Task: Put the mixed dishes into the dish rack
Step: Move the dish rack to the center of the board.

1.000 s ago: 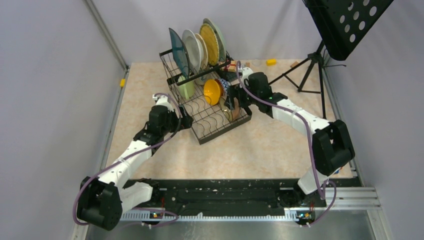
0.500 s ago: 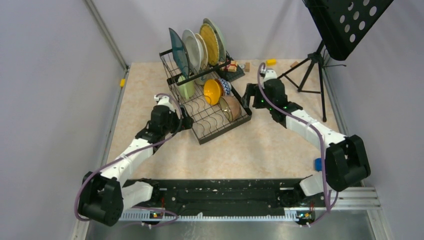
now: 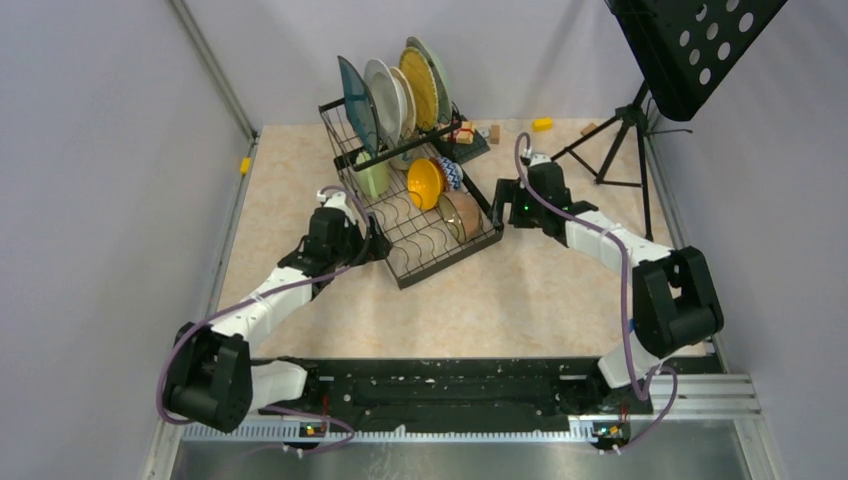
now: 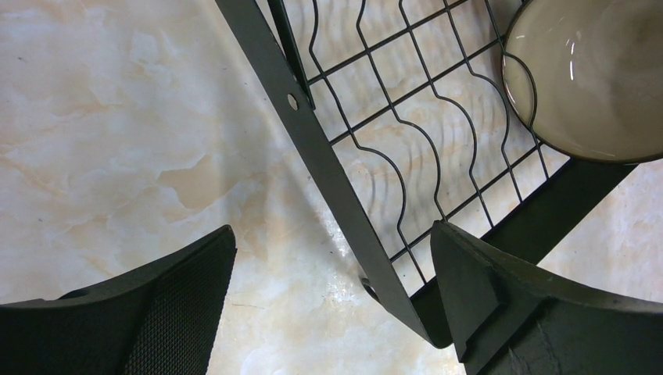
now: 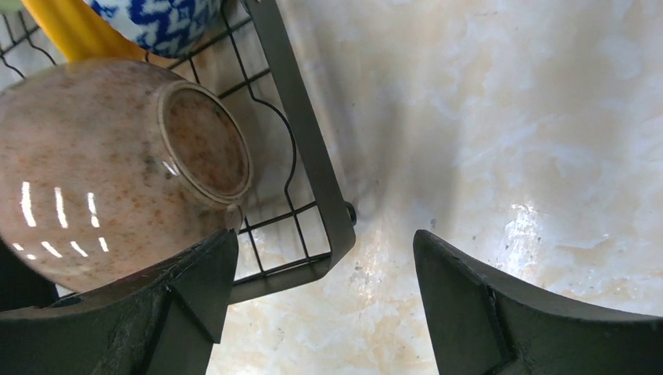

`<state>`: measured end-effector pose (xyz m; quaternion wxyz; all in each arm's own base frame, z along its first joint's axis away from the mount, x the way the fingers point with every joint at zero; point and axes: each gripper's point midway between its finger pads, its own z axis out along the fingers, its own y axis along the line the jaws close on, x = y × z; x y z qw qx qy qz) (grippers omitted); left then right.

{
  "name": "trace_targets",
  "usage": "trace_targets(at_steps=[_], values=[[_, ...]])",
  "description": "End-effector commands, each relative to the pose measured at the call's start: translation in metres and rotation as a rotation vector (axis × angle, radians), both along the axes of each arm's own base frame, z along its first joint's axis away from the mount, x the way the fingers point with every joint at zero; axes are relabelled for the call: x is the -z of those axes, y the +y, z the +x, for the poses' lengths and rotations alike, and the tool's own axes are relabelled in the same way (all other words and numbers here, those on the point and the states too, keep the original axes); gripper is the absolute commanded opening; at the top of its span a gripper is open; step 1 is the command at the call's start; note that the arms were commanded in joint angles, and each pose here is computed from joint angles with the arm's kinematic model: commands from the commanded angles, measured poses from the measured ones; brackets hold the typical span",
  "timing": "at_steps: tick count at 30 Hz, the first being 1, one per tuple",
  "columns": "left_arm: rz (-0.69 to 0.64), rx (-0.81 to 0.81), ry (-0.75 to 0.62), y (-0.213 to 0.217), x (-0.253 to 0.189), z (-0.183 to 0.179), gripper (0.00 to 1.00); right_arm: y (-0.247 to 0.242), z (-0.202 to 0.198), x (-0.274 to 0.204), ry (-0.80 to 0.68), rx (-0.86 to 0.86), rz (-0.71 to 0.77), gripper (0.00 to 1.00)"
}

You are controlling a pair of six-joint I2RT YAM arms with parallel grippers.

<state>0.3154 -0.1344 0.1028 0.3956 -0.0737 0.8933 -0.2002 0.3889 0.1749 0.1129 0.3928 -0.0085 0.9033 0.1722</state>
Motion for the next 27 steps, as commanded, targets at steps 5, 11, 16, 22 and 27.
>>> trace_targets(at_steps=[5,11,16,22,27], values=[[-0.028,0.014,-0.049,-0.007,-0.021,0.01,0.96,0.003,-0.002,0.019,0.07,-0.054,-0.051,0.86],[-0.017,-0.021,-0.091,0.001,-0.031,0.01,0.96,0.009,-0.02,0.039,0.14,-0.106,-0.035,0.83],[-0.019,-0.034,-0.141,0.005,-0.043,0.01,0.96,0.018,-0.05,0.066,0.179,-0.104,-0.118,0.82],[0.001,-0.063,-0.161,0.012,-0.05,0.008,0.96,0.017,-0.079,0.083,0.207,-0.063,-0.086,0.82],[-0.019,-0.066,-0.174,0.012,-0.052,0.006,0.95,0.02,-0.106,0.1,0.253,-0.065,-0.077,0.82]])
